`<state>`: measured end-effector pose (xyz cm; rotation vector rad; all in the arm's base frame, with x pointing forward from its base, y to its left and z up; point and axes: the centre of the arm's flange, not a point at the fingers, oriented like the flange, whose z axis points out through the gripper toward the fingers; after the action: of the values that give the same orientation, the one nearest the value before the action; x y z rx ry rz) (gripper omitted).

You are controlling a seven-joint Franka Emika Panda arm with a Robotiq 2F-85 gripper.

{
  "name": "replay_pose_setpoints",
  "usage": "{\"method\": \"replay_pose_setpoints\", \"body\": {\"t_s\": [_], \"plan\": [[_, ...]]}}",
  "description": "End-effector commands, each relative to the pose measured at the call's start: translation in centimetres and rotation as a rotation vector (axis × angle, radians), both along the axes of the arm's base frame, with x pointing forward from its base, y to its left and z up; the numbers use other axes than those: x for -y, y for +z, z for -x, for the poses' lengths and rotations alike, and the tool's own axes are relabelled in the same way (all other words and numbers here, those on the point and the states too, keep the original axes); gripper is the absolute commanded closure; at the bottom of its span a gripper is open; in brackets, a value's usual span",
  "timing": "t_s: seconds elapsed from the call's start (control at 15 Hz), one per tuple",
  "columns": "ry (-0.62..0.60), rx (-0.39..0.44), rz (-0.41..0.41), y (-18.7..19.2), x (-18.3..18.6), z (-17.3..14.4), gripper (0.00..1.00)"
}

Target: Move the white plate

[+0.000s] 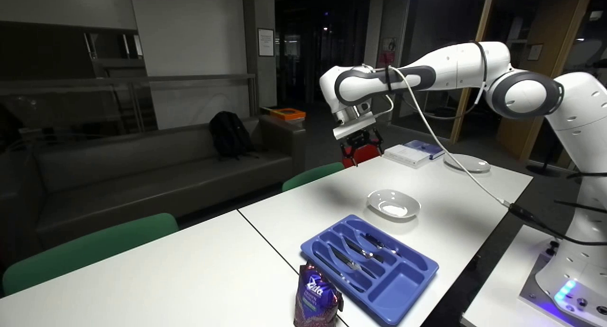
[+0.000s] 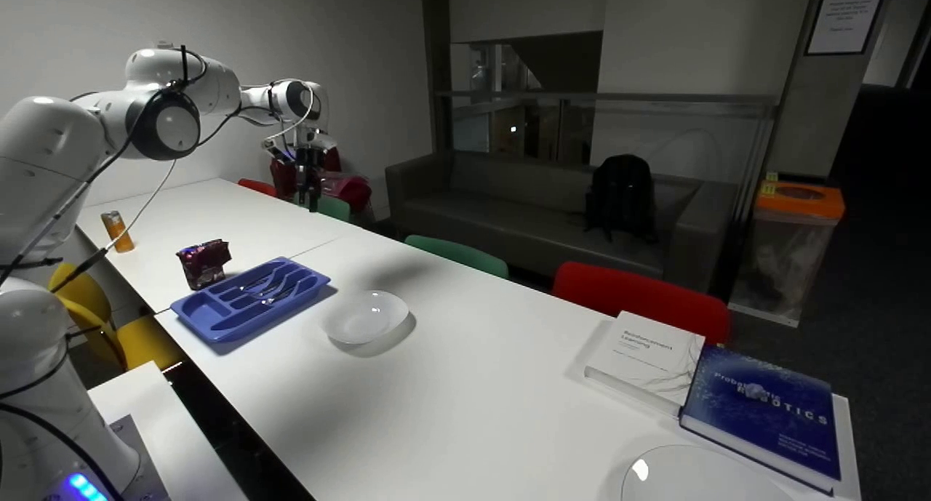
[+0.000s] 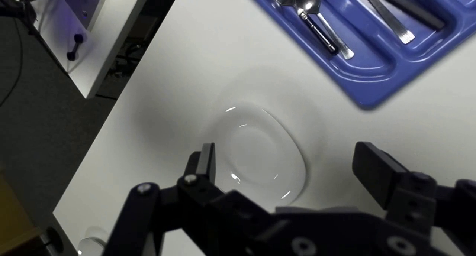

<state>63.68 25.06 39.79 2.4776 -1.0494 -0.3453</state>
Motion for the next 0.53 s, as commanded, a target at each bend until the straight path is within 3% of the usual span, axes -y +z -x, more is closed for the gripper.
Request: {"method": "replay_pose_setpoints", "body": {"t_s": [0.0,0.2,0.47], "plan": [[-0.036,-0.073,0.073,-1.6,-0.5,-1.5,0.0],[-0.023,-0.118,0.109,-3.9,0.3,-1.6,0.0],[0.059,-0.115,0.167,-6.6,1.8,-2.5,0.0]]}}
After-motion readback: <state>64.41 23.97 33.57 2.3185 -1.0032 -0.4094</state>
